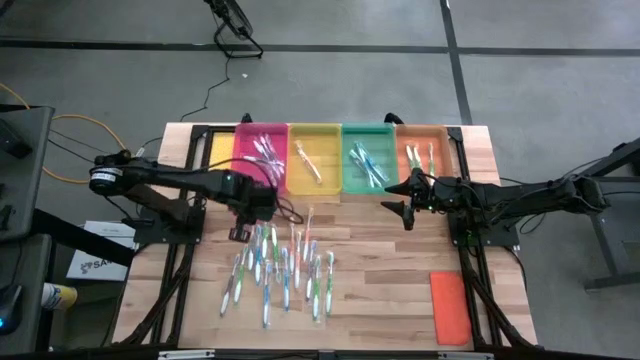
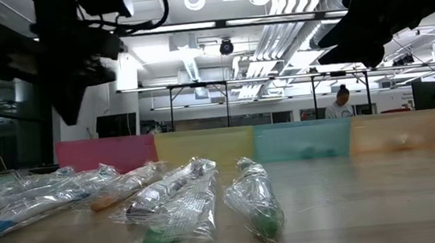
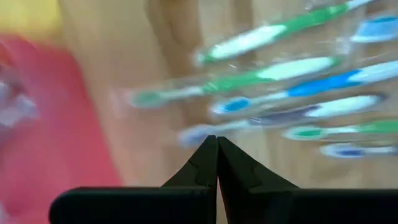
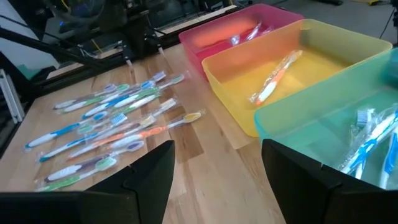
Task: Pick & Place Toothbrushes
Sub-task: Put the purple toothbrush into the pink bin
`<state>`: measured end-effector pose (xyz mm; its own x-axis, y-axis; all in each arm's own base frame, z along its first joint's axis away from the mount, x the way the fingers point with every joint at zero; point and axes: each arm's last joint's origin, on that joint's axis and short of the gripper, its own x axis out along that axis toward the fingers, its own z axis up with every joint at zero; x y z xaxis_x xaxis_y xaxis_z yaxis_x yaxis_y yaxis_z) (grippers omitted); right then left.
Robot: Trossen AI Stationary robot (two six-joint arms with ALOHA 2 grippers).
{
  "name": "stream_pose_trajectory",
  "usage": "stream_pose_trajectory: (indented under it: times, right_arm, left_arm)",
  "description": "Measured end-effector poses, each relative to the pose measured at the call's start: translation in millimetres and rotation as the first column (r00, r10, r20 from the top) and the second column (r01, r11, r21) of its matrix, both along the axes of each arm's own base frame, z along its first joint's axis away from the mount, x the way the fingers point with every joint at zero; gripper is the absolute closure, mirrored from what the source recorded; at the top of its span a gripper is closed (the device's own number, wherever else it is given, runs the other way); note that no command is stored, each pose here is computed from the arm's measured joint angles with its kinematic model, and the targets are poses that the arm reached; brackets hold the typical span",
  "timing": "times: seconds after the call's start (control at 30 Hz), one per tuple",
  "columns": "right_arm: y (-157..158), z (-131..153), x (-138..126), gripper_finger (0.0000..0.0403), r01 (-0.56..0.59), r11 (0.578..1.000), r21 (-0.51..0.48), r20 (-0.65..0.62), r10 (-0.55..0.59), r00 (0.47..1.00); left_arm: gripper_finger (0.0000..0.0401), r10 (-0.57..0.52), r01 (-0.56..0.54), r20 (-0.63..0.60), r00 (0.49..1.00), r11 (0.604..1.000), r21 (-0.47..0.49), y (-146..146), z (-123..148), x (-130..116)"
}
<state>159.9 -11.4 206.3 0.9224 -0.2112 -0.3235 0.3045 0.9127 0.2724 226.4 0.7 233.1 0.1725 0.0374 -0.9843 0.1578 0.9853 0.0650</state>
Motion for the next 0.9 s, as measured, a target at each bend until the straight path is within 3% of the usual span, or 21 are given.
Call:
stream_pose_trajectory:
  times: [0.2,0.47,0.57,0.77,0.9]
  right_arm:
    - [0,0,0,0.0168,0.014,0.999,0.039,0.009,-0.014,1.000]
    - [1,0,0,0.0168,-0.009,0.998,0.056,0.011,0.008,1.000]
    - [2,0,0,0.0168,-0.057,0.996,0.073,0.012,0.056,0.998]
    - [5,0,1,0.0168,-0.133,0.986,0.099,0.014,0.133,0.991]
    - [5,-1,0,0.0168,-0.157,0.982,0.103,0.008,0.157,0.988]
  left_arm:
    - [0.0400,0.209,-0.213,-0.076,0.975,0.976,-0.049,-34,-15,-12]
    - [0.0396,0.415,-0.430,-0.132,0.900,0.896,-0.112,-84,-44,-35]
    - [0.0373,0.506,-0.517,-0.114,0.855,0.850,-0.105,-99,-45,-43]
    - [0.0289,0.667,-0.670,-0.068,0.742,0.734,-0.110,-121,-45,-56]
    - [0.0247,0.761,-0.759,-0.033,0.648,0.642,-0.107,-129,-50,-58]
